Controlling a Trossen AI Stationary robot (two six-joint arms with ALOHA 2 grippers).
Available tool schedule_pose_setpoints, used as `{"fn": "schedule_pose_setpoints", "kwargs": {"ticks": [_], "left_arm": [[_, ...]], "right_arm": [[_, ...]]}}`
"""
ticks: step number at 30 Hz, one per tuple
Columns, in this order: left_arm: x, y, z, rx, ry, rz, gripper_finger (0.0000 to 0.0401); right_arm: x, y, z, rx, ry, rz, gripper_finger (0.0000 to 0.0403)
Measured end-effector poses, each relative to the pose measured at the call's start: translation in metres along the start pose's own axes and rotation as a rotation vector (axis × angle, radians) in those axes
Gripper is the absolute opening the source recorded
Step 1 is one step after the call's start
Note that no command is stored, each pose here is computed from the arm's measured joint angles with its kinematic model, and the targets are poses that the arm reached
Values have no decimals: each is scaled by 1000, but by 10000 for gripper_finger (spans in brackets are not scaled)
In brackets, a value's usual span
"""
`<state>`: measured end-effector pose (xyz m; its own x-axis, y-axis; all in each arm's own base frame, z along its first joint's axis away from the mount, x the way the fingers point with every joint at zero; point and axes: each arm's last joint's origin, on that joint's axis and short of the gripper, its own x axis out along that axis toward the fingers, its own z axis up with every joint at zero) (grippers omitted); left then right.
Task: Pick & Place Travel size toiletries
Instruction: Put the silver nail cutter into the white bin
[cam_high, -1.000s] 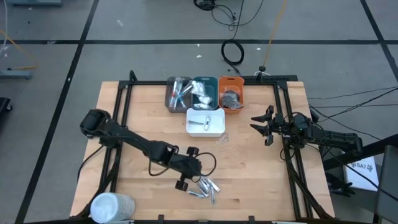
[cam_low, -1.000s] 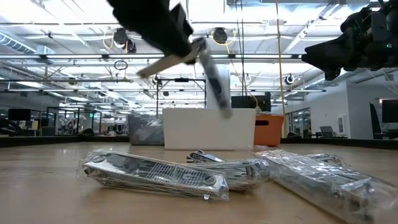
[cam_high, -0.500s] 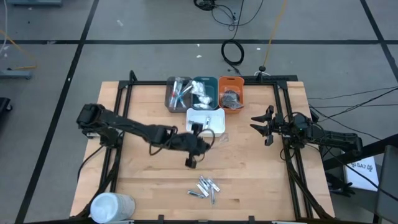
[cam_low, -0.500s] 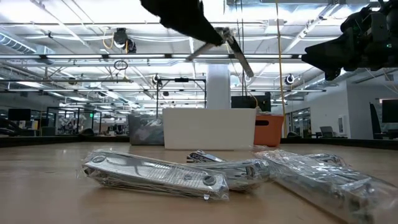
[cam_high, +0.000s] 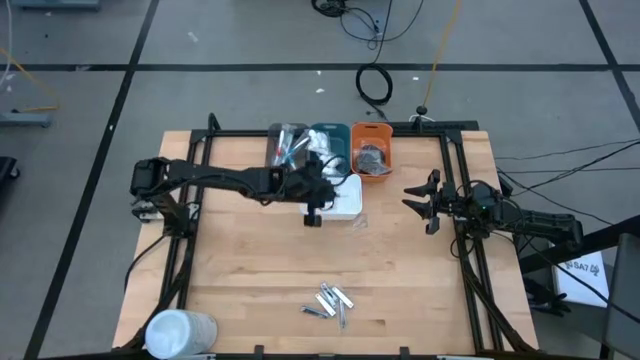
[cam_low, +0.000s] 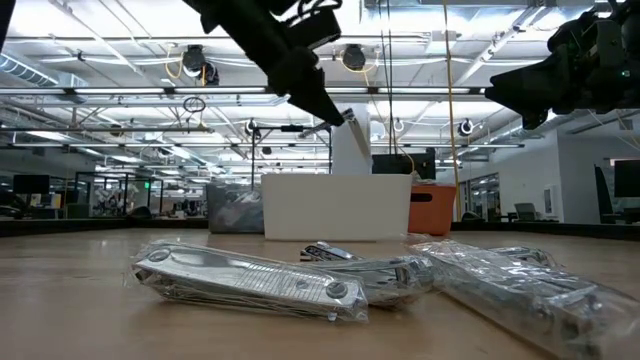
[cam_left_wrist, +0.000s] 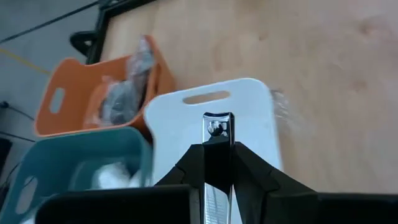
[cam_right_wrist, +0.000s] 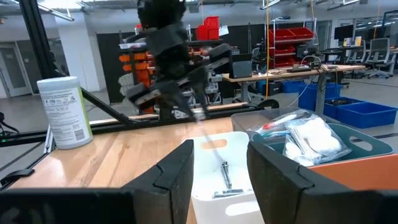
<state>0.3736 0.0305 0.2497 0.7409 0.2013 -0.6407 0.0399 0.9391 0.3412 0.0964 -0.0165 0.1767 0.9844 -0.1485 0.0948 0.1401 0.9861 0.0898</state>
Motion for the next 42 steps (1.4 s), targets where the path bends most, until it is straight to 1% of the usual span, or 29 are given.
{"fn": "schedule_pose_setpoints", "kwargs": {"ticks": [3, 6, 8, 15, 19, 21, 23, 26, 28, 30, 34, 36, 39, 42], "left_arm": [[5, 8, -5, -20, 18, 12, 45], [16, 12, -10, -49, 21, -6, 42], [24, 13, -16, -73, 43, -29, 42], [51, 8, -33, -125, 128, -49, 58], [59, 5, -38, -152, 150, -41, 60], [60, 4, -37, -186, 147, -31, 64], [59, 5, -36, -245, 145, 4, 73], [54, 8, -33, -331, 128, 37, 102], [51, 10, -30, -358, 113, 45, 133], [47, 11, -27, -364, 99, 48, 172], [44, 9, -26, -312, 100, 31, 254], [39, 6, -23, -267, 98, 34, 285], [26, -4, -9, -221, 76, 32, 317], [7, -19, 15, -185, 39, 31, 331]], "right_arm": [[0, 0, 0, 0, 0, 0, 141], [0, 0, 0, 0, 0, 0, 141], [0, 0, 0, 0, 0, 0, 141], [0, 0, 0, 0, 0, 0, 141], [0, 0, 0, 0, 0, 0, 141], [0, 0, 0, 0, 1, 0, 141], [0, 0, 0, 0, 0, 0, 141], [0, 0, 0, 0, 0, 0, 141], [0, 0, 0, 0, 0, 0, 141], [0, 0, 0, 0, 0, 0, 141], [0, 0, 0, 0, 0, 0, 141], [0, 0, 0, 0, 0, 0, 141], [0, 0, 0, 0, 0, 0, 141], [0, 0, 0, 0, -1, 1, 141]]}}
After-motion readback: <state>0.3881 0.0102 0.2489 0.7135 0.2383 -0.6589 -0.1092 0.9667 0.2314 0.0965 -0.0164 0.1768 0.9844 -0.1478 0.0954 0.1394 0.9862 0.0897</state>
